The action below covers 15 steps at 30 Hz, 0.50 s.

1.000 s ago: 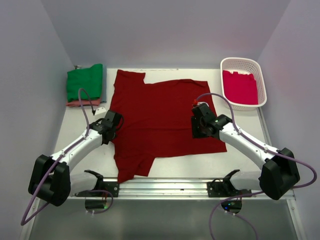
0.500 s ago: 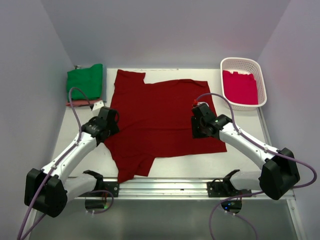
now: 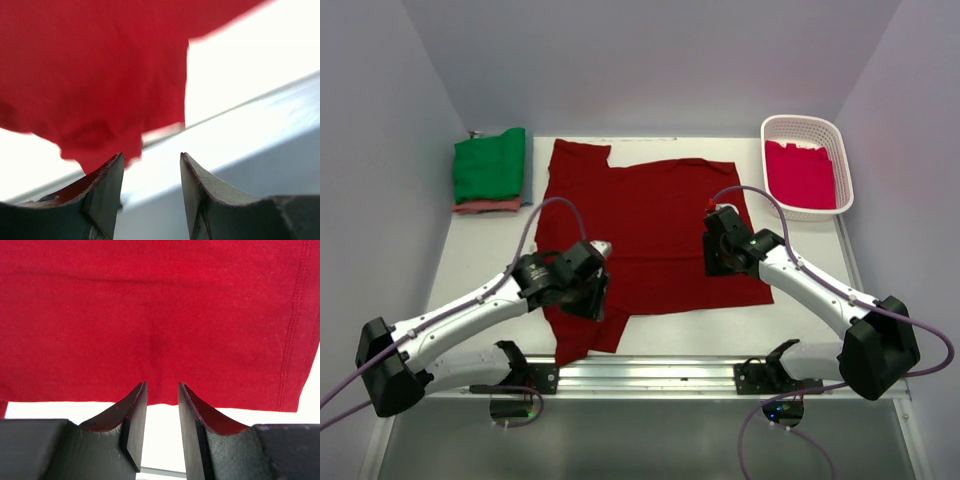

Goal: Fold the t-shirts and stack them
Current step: Flatten the tshirt out

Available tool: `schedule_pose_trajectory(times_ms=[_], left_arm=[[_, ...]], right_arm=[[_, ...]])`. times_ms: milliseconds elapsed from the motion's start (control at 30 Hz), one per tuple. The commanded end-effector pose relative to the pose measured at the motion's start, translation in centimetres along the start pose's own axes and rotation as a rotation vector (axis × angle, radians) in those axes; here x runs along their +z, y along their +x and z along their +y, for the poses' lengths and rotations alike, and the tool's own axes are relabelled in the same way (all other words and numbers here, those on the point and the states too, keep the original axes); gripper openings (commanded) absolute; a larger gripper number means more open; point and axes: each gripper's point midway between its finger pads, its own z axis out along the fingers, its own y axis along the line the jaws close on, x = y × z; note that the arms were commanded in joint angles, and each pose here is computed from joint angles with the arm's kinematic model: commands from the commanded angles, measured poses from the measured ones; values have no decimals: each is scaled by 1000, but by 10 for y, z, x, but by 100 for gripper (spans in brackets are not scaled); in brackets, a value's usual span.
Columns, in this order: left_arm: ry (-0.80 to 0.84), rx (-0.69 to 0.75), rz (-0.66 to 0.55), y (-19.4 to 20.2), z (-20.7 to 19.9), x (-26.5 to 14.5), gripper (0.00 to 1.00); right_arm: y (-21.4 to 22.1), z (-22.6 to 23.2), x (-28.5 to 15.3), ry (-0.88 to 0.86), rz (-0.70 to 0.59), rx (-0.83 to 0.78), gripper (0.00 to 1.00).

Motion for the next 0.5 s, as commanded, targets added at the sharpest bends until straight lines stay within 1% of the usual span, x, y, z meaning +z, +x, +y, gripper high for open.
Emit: schedule_pose_trajectory(times_ms=[0, 67, 100, 200, 267, 300, 400, 467], left_arm=[[-104, 62, 202, 49, 3, -6, 53], [-163, 106, 251, 63, 5, -4, 53], [-218, 119, 276, 73, 13, -6, 55], [-303, 119, 321, 90, 28, -13, 56], [-322, 108, 322, 99, 41, -18, 58], [-315, 91, 313, 99, 41, -19, 59], [-287, 73, 296, 99, 38, -20, 57], [-322, 88, 330, 102, 40, -16, 56]], right_arm=[[-5, -1, 0, 11, -18, -4, 36], [-4, -1, 0, 10, -15, -6, 36], [-3, -2, 1, 12, -12, -6, 36], [-3, -1, 0, 6, -16, -4, 37], [-3, -1, -1, 4, -19, -4, 37], [-4, -1, -1, 2, -21, -3, 37], [-5, 0, -1, 0, -18, -8, 37], [-5, 1, -1, -2, -16, -5, 37]])
